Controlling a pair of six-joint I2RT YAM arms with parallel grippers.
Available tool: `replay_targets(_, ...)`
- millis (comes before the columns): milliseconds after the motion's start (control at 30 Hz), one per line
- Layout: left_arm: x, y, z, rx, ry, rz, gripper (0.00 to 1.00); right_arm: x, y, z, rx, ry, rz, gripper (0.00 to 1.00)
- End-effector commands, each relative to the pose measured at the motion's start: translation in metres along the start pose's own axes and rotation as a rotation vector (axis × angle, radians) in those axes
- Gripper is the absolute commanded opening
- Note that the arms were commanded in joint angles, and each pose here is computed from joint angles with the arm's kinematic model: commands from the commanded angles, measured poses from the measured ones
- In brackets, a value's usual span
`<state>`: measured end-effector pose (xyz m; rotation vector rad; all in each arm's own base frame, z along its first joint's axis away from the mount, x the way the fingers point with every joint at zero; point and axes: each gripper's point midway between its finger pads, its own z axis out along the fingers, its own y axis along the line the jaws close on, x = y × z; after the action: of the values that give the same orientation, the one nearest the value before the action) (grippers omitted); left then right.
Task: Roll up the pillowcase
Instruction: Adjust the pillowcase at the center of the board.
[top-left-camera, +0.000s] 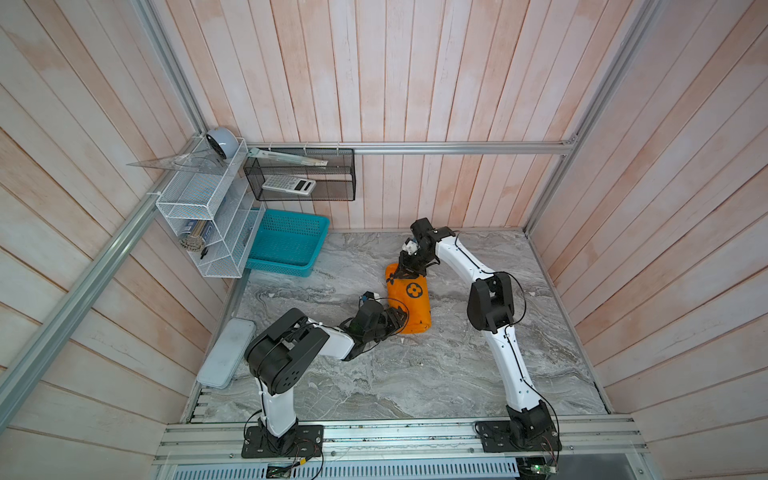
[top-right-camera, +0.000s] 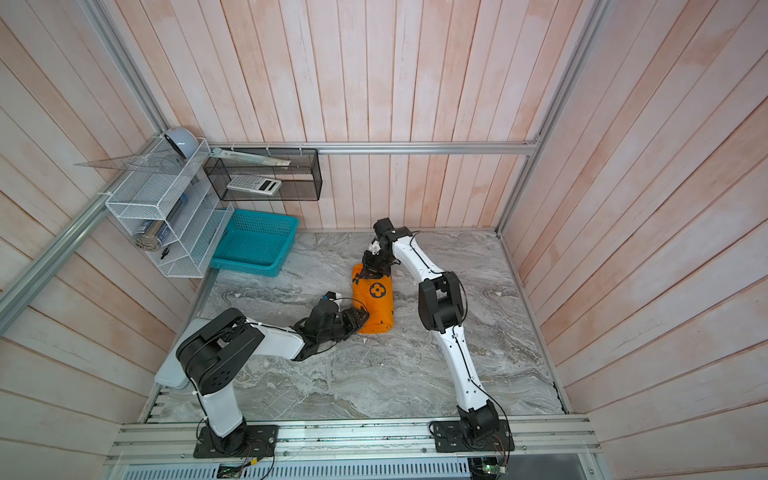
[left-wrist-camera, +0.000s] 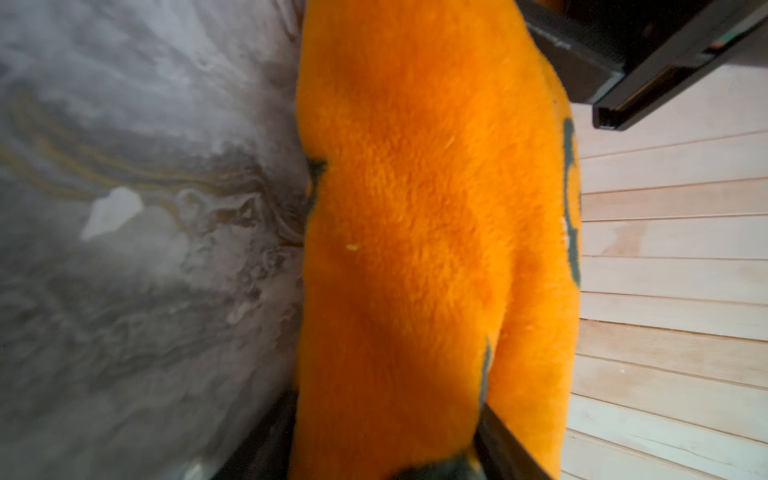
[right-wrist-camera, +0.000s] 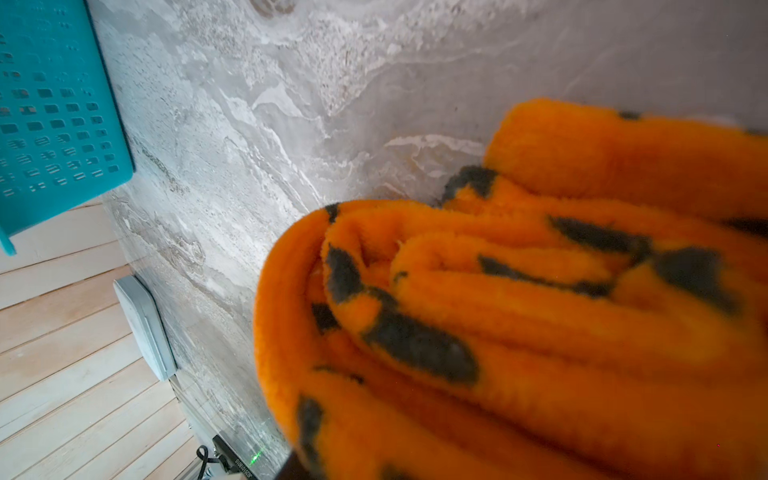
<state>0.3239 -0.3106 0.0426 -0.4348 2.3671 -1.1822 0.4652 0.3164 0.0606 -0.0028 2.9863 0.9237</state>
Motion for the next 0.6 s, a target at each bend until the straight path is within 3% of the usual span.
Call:
replay_targets(0,0.011,0.048,-0.018,-0.212,0.044,0.005,0.68,0.028,-0.057,0.025,0.170,0.101,0.077,0.24)
replay_targets(333,-0.071,-0.017,-0.114,-0.449,-0.211,0.400,0.97,0.022,-0.032,0.003,0.109,0.040,0.032,0.30)
replay_targets(567,-0.156,-0.038,-0.164,-0.705,-0.390,0.607,1.00,0.016,0.009,-0.047,0.039,-0.063,-0.030,0.36)
